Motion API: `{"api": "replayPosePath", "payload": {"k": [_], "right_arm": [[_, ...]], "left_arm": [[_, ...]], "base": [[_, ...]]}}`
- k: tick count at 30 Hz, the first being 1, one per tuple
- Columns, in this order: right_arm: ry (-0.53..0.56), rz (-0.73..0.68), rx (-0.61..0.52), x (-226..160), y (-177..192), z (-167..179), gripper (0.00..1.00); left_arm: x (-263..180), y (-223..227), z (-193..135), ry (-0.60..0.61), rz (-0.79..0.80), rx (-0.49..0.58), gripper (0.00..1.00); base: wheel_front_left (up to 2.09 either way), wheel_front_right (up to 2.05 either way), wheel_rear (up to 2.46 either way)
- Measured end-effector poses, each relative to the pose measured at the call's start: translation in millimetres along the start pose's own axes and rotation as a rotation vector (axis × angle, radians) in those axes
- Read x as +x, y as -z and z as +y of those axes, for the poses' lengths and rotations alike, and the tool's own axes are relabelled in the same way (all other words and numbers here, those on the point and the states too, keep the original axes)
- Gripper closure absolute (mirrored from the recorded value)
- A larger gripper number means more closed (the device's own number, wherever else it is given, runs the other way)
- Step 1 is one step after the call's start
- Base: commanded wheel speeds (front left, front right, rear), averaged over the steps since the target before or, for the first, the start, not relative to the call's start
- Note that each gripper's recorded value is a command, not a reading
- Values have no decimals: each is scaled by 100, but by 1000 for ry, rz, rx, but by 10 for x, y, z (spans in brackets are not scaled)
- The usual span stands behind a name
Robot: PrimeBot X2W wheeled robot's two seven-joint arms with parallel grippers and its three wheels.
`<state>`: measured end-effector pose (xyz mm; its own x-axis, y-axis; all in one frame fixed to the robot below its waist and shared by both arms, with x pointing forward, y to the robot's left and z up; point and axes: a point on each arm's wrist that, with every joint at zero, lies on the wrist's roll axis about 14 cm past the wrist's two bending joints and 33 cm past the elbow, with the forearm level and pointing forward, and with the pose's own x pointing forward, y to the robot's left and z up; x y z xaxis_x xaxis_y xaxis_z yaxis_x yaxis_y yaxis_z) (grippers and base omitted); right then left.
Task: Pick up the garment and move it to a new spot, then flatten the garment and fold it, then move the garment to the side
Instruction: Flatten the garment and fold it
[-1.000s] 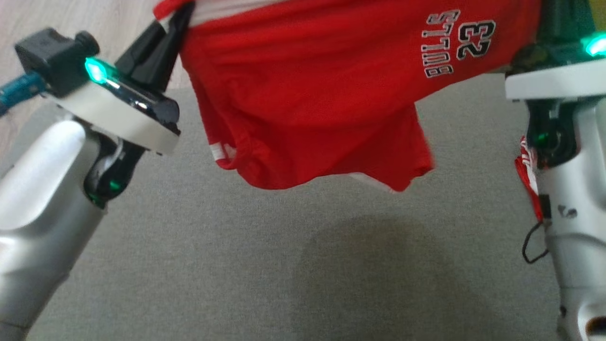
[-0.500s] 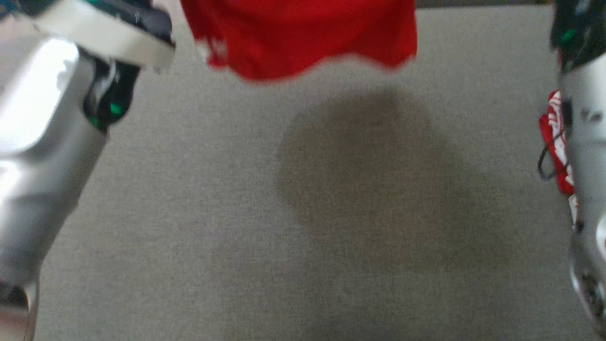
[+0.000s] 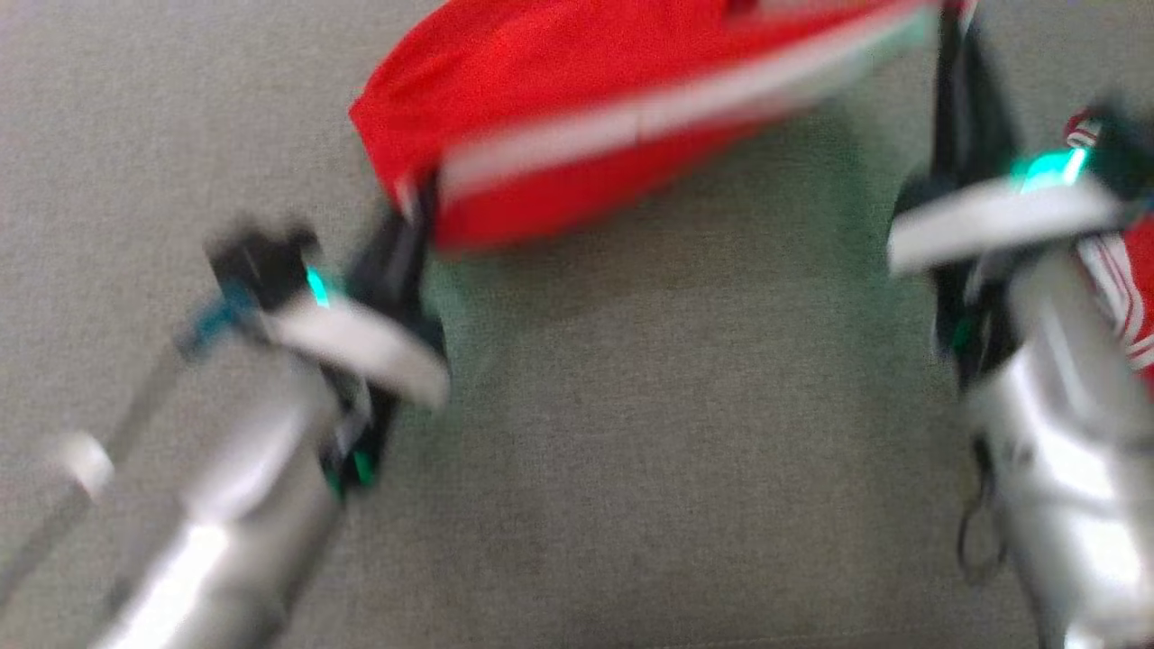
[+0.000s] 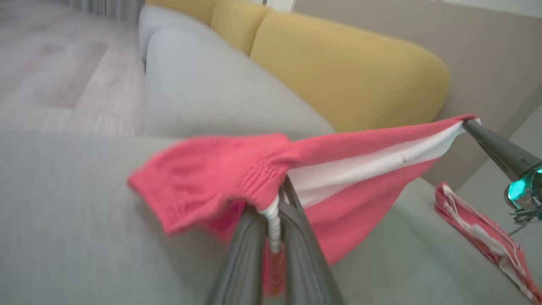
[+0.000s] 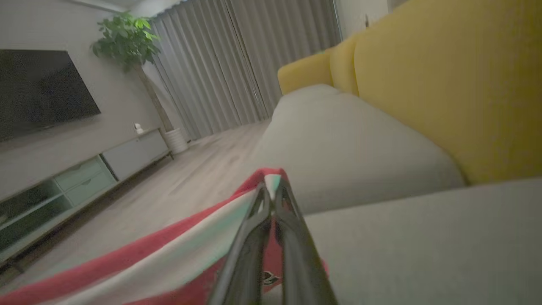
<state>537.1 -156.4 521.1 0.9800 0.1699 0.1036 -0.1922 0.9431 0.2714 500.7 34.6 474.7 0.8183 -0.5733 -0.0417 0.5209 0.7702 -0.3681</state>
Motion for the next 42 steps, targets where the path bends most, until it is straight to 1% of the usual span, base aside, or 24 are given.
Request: {"api": "replayPosePath", "payload": {"k": [1, 3, 6, 8, 17, 22, 25, 29, 32, 33, 37, 40, 42], "right_arm": [[10, 42, 16, -152, 167, -21, 100], [33, 107, 44, -436, 409, -71, 100], [78, 163, 81, -801, 594, -171, 100], [108, 169, 117, -989, 620, -206, 100], [146, 195, 197, -1712, 666, -87, 100], [143, 190, 216, -1988, 615, -12, 100], [133, 180, 220, -2068, 562, 6, 100], [117, 150, 223, -1998, 461, 13, 100], [80, 139, 214, -1788, 401, 63, 100], [51, 127, 197, -1535, 327, 81, 100], [-21, 104, 137, -904, 153, 176, 100], [-71, 104, 89, -471, 106, 293, 100], [-92, 118, 66, -236, 140, 358, 100]], "left_arm": [[-114, 238, -33, -12, 45, -38, 100], [-337, 628, -175, -3, 130, -71, 100], [-572, 884, -314, -24, 168, -149, 100], [-681, 923, -402, -26, 166, -172, 100], [-1246, 1026, -669, -60, 163, -219, 100], [-1426, 938, -836, -49, 123, -221, 100], [-1464, 829, -933, -32, 83, -222, 100], [-1472, 717, -949, -35, 41, -230, 100], [-1419, 643, -894, -47, 16, -240, 100], [-1322, 558, -838, -49, -7, -237, 100], [-1042, 295, -679, -59, -79, -238, 100], [-872, 171, -508, -92, -118, -255, 100], [-800, 157, -374, -121, -120, -243, 100]], "base": [[0, 0, 0], [0, 0, 0], [0, 0, 0], [0, 0, 0], [0, 0, 0], [0, 0, 0], [0, 0, 0], [0, 0, 0], [0, 0, 0], [0, 0, 0], [0, 0, 0], [0, 0, 0], [0, 0, 0]]}}
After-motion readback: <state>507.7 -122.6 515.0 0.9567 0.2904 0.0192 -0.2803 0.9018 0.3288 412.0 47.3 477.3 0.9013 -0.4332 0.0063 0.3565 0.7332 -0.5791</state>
